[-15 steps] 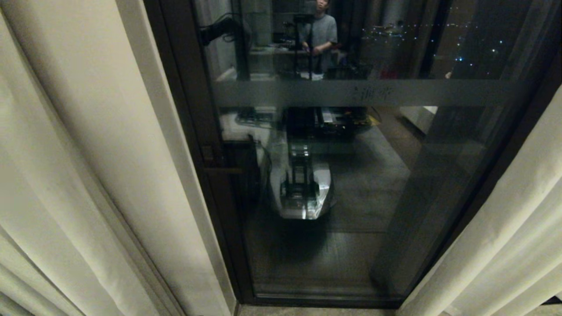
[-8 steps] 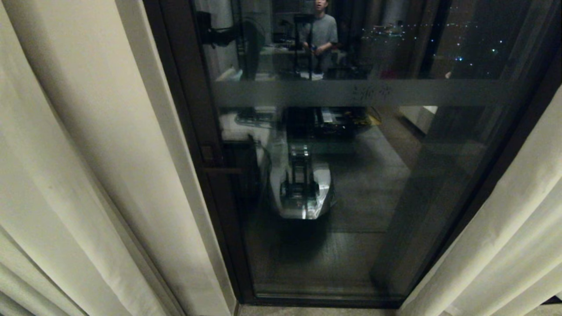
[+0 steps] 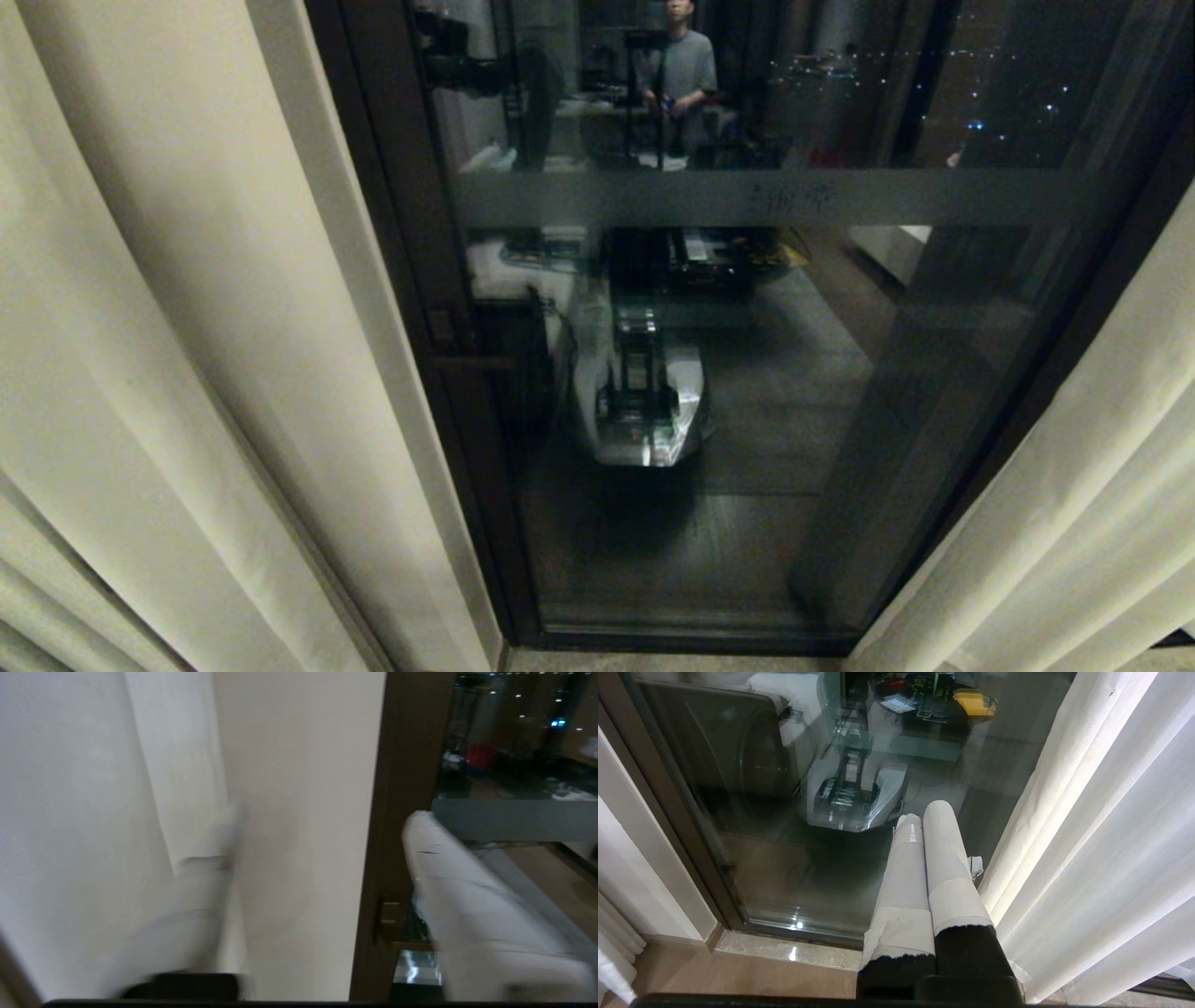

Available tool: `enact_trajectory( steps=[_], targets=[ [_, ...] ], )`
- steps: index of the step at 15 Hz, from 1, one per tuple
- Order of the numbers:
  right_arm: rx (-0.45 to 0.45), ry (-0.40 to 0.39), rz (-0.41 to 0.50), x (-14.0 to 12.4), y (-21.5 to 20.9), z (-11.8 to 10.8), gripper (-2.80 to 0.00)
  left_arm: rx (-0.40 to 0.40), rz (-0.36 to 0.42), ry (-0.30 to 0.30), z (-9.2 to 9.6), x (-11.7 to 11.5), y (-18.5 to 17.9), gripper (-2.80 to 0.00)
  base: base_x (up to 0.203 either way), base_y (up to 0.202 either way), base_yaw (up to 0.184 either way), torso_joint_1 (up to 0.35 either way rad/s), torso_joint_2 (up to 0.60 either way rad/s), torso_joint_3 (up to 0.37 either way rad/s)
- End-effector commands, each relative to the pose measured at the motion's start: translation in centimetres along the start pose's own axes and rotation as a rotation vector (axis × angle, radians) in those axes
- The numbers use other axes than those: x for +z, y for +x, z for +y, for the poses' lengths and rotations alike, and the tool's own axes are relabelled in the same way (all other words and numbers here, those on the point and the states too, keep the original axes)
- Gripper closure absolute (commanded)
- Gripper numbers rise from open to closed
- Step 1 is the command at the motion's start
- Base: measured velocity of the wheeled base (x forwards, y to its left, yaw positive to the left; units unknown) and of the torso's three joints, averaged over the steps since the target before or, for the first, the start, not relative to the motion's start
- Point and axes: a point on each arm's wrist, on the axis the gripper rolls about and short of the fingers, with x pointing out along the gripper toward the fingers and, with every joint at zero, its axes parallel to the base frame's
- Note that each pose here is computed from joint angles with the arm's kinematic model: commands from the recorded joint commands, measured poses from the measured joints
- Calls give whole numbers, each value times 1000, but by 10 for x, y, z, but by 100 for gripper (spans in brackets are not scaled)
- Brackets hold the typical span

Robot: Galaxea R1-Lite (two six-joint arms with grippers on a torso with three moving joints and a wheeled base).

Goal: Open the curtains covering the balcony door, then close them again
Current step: Pull the inner curtains open on both sides

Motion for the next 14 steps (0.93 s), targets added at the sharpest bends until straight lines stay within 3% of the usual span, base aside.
enact_trajectory(
  steps=[1, 8, 14],
  targets=[
    [1, -1, 2, 0, 0, 0, 0, -22, 11, -12, 3, -2, 11, 0, 0, 0, 0, 0, 0, 0],
    [1, -1, 2, 0, 0, 0, 0, -67, 39, -39, 21, -10, 66, 0, 0, 0, 0, 0, 0, 0],
    [1, -1, 2, 0, 0, 0, 0, -36, 23, -30, 71, -24, 135, 0, 0, 0, 0, 0, 0, 0]
  ],
)
